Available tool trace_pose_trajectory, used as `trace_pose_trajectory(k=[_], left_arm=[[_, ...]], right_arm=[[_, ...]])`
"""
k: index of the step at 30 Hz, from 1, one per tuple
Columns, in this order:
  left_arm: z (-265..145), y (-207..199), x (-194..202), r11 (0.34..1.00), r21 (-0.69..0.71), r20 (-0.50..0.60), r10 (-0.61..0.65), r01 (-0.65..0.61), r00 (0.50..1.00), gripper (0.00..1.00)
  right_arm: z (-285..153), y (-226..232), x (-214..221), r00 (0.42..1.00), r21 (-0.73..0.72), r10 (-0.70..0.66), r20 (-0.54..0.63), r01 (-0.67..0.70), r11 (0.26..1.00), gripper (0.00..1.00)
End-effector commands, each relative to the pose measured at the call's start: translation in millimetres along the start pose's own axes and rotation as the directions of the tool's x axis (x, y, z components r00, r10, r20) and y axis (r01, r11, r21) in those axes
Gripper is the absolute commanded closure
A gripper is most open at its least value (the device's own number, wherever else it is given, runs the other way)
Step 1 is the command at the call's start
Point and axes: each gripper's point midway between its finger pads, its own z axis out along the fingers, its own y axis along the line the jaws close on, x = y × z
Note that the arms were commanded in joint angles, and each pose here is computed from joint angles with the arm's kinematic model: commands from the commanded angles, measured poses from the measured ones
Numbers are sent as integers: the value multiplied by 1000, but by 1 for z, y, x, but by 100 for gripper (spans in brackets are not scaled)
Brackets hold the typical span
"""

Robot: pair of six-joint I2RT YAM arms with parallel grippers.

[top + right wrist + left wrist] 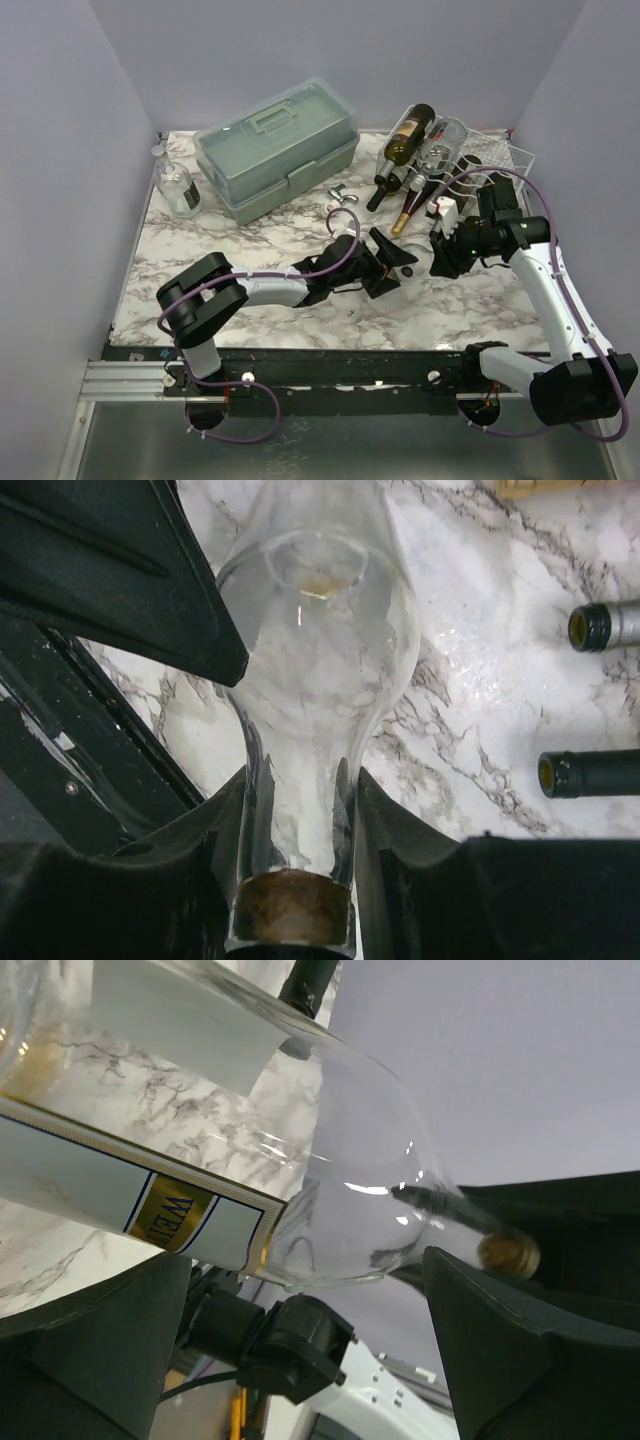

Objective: Take the wine bottle off the wine rack
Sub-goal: Place the wine bottle at the center of the board.

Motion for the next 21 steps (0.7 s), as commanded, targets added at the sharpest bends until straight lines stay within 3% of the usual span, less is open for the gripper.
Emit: trace_pose_trajectory(k=[1,6,13,21], left_arm=[[-15,-6,-4,994,43,-27,101,-99,995,1],[-21,5,-6,992,33,-41,123,-122,992,1],[-35,8,-7,966,60,-56,256,-253,965,1],[-49,26,-13,944,43,-54,330,-328,943,1]], right_arm=[[-13,18,-32,993,-68,-67,98,73,995,100],[-12,24,-39,991,-73,-101,84,107,992,100],[0,35,-37,990,-97,-129,48,133,986,100],[-1,44,-49,986,-115,-151,76,159,981,100]])
